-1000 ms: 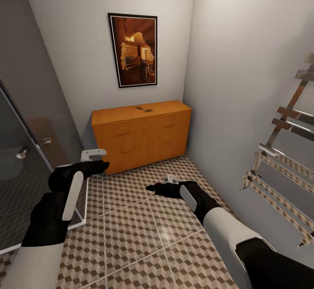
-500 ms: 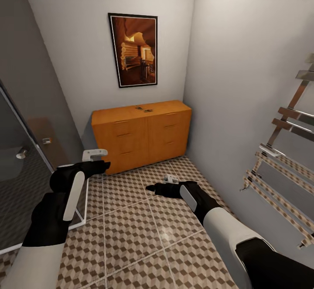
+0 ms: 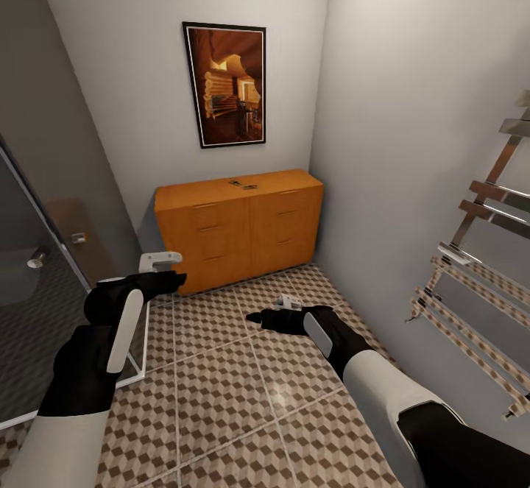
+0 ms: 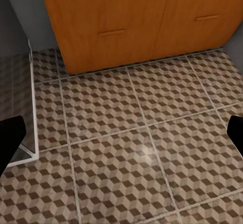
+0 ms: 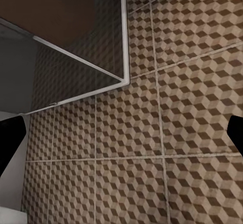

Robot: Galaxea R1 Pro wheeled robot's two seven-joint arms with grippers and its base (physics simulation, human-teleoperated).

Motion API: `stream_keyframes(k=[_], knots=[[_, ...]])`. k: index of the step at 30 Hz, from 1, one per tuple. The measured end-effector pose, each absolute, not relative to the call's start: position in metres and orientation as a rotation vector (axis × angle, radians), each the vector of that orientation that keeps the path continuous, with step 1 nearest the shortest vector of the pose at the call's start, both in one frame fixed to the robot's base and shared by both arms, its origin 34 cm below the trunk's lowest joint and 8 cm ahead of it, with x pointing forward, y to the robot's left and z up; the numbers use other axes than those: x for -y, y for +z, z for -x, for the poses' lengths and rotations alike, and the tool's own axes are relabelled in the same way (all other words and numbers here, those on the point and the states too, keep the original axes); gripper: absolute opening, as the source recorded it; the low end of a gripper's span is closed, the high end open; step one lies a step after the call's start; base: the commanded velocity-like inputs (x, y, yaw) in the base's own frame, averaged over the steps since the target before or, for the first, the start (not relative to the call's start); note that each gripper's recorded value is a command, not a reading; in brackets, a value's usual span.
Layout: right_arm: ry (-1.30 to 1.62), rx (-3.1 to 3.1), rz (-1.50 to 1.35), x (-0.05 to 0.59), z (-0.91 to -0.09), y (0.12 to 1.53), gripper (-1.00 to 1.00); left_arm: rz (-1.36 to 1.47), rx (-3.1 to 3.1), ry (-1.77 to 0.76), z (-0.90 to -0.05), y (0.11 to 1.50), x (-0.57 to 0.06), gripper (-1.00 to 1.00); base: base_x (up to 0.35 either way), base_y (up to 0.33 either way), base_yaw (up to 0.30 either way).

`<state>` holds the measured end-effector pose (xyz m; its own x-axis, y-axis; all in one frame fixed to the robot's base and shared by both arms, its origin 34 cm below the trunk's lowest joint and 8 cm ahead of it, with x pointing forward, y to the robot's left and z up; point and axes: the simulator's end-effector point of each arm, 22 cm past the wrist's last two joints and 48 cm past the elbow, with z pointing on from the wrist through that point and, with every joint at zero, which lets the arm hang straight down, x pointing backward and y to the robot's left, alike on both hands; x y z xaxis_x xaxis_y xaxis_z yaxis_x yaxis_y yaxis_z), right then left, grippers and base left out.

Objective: Take the four mousetraps from the cabinet in the bathroom and place them on the bathroom floor. Make sure all four end up on the same floor surface, and ensure that at least two of them are either under or directly next to the same bathroom sink.

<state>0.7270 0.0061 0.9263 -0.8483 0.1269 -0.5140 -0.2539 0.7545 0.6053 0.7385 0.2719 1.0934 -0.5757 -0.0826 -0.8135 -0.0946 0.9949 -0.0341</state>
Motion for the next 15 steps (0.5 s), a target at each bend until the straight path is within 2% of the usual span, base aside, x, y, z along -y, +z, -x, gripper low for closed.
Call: stream_keyframes(k=[15], knots=[[0.938, -2.409, 0.095, -0.0061, -0.7274, 0.9267, 1.0, 0.122, -2.187, 0.017, -0.7385, 1.0935, -0.2717, 1.0, 0.0, 0.0, 0.0]])
